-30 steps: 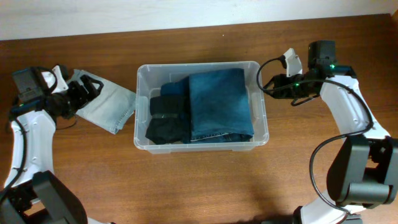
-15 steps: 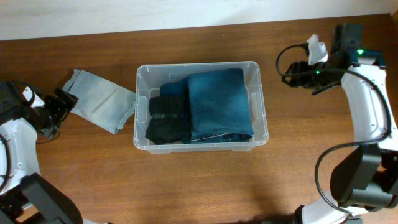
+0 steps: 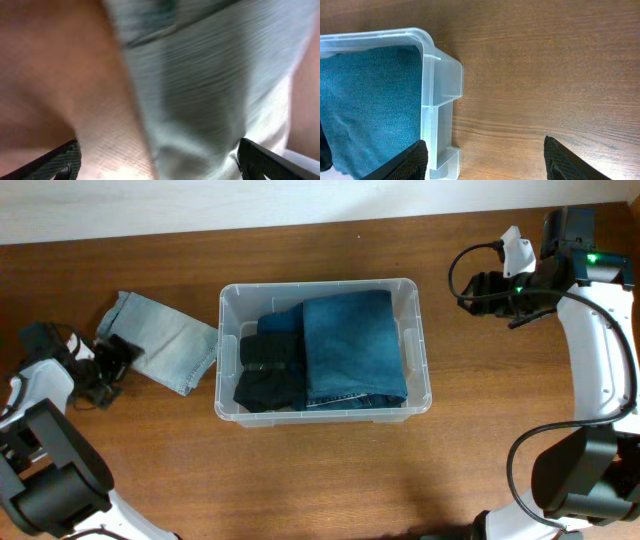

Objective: Pack container
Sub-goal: 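Lower the left gripper and grasp the folded light-blue jeans, then lift the light-blue jeans and lay them in the bin's left half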

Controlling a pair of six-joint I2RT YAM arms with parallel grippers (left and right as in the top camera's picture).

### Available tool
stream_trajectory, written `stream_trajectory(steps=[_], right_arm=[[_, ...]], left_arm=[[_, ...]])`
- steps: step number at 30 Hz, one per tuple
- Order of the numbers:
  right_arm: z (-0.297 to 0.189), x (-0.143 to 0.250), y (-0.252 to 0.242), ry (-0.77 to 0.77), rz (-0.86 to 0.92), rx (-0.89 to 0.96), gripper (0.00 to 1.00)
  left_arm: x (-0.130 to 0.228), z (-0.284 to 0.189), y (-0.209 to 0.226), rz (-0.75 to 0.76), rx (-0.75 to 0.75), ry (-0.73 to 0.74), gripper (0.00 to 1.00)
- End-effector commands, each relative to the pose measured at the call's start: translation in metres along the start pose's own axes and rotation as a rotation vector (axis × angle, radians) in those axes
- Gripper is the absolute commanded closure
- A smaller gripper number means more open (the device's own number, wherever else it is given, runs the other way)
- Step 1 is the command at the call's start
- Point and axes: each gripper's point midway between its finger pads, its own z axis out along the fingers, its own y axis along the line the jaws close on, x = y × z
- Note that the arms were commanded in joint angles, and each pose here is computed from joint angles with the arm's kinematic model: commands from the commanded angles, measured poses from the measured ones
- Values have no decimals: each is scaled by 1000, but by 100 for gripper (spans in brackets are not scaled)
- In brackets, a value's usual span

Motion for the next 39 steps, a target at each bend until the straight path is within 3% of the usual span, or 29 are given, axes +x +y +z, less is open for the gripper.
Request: stream_trajectory(steps=[1,12,14,18,26,30,39], right_arm=[[-10,-5,3,-27,-21,14,32],[-10,-3,3,-19,-19,17,32],[-10,-1,3,-13,-16,16,32],[-10,0,3,-7,-14,15,32],[-10,2,3,1,-11,14,32],[-10,2,3,1,-11,14,32],[-11,5,3,11,-5,14,32]], left_arm=[[12,19,-12,72,57,51,0],[25,27,-22,57,70,95,1],[26,28,-23,61,70,99,9],[29,30,-27,71,72,104,42],[28,30,-29,79,76,97,72],[26,20,-44,106,131,93,98],[-11,-104,-122,314,255,-202,99]])
